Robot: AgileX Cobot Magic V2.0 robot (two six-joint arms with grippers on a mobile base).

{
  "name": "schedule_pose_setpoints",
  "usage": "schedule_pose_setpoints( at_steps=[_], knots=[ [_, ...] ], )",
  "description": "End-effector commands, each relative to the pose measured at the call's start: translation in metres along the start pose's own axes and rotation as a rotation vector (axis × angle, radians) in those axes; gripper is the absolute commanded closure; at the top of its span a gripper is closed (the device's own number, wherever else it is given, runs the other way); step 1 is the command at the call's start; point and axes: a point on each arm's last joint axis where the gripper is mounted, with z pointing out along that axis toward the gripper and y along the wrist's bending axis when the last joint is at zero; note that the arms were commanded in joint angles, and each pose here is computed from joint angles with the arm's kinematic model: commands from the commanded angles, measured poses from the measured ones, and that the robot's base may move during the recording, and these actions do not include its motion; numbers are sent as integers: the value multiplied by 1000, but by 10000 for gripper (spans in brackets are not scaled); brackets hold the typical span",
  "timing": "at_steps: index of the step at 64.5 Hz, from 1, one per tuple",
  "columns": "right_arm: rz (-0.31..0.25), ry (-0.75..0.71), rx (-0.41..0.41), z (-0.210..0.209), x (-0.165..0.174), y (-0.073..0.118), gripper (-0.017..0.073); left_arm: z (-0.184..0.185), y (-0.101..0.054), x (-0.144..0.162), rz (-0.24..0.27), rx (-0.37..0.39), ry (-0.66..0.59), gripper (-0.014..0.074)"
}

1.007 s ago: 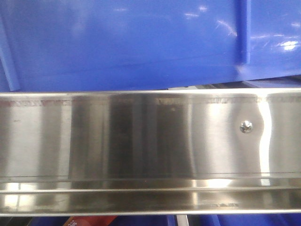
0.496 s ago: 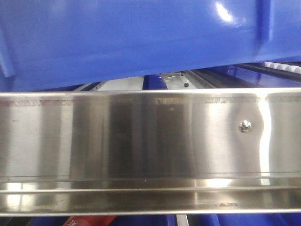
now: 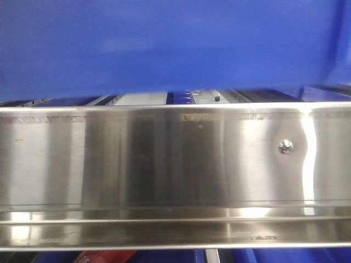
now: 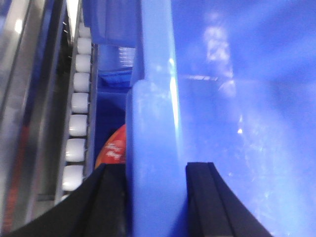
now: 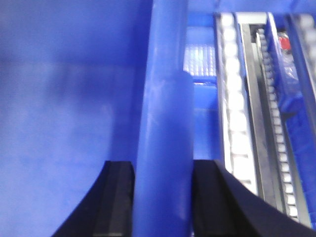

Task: Move blue bin to conveyor side
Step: 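Lift the blue bin with both grippers and pull it off the shelf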

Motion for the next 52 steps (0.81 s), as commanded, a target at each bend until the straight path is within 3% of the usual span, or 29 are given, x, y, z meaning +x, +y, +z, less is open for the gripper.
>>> schedule_pose_setpoints(
  at_steps=[1, 16, 52],
  knots=[
    [-10, -148, 25, -18, 5, -6, 648, -23, -5, -5, 8, -38, -102, 613],
    [-4, -210, 16, -32, 25, -8, 648, -34, -16, 7, 28, -10, -75, 613],
    [0, -251, 13, -63, 42, -10, 648, -88, -8, 30, 2, 22, -192, 613]
  ],
)
